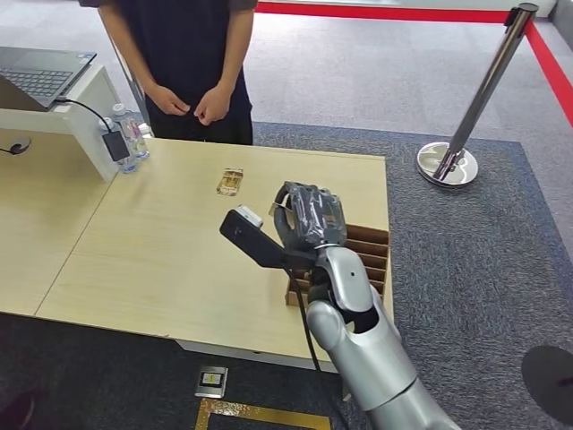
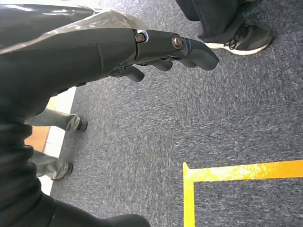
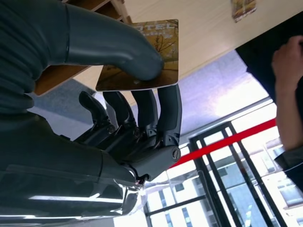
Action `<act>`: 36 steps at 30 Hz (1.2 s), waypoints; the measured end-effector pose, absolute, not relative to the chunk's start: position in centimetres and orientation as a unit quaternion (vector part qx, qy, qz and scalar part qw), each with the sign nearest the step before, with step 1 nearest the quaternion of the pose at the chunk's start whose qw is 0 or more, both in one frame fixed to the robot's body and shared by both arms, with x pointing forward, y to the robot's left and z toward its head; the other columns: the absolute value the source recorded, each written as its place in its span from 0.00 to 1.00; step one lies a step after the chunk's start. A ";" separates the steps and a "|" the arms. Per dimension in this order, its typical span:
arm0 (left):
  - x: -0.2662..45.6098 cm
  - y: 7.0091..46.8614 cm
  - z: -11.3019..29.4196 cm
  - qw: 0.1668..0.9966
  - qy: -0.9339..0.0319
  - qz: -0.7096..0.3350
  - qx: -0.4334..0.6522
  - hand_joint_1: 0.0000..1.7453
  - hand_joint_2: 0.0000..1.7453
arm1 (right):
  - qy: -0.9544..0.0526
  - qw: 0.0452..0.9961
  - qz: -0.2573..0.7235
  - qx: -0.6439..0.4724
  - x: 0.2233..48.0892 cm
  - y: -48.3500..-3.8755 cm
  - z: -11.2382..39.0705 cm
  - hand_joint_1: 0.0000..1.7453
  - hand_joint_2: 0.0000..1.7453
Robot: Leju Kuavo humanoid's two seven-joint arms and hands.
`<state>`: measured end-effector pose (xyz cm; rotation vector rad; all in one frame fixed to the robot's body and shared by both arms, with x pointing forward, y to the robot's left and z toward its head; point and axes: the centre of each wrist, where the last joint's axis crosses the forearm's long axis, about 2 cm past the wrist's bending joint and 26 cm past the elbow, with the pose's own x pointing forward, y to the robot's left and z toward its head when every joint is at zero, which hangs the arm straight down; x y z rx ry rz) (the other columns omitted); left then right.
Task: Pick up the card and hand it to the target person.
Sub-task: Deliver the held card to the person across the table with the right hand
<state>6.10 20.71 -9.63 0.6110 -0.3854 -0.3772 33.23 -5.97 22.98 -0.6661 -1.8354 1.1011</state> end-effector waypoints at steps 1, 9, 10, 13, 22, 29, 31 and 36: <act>6.1 20.7 -9.6 0.918 -0.188 -0.184 0.297 0.00 1.00 | -0.742 0.435 0.440 -0.257 33.5 -5.9 23.2 0.84 1.00; 6.1 20.7 -9.6 0.916 -0.196 -0.194 0.291 0.00 1.00 | -0.765 0.417 0.421 -0.251 35.7 -5.1 23.7 0.86 1.00; 6.1 20.7 -9.6 0.916 -0.197 -0.194 0.290 0.00 1.00 | -0.767 0.414 0.418 -0.255 35.9 -5.1 23.6 0.85 1.00; 6.1 20.7 -9.6 0.916 -0.198 -0.195 0.288 0.00 1.00 | -0.769 0.407 0.415 -0.265 36.4 -5.0 23.3 0.83 1.00; 6.1 20.7 -9.6 0.916 -0.198 -0.195 0.288 0.00 1.00 | -0.759 0.405 0.429 -0.275 37.1 -4.6 22.4 0.83 1.00; 6.1 20.7 -9.6 0.917 -0.197 -0.192 0.289 0.00 1.00 | -0.750 0.412 0.441 -0.271 37.2 -4.2 22.0 0.00 1.00; 6.1 20.7 -9.6 0.917 -0.197 -0.192 0.289 0.00 1.00 | -0.748 0.413 0.444 -0.269 37.2 -4.1 21.8 0.00 1.00; 6.1 20.7 -9.6 0.917 -0.197 -0.191 0.290 0.00 1.00 | -0.745 0.412 0.452 -0.267 37.3 -3.9 21.7 0.00 1.00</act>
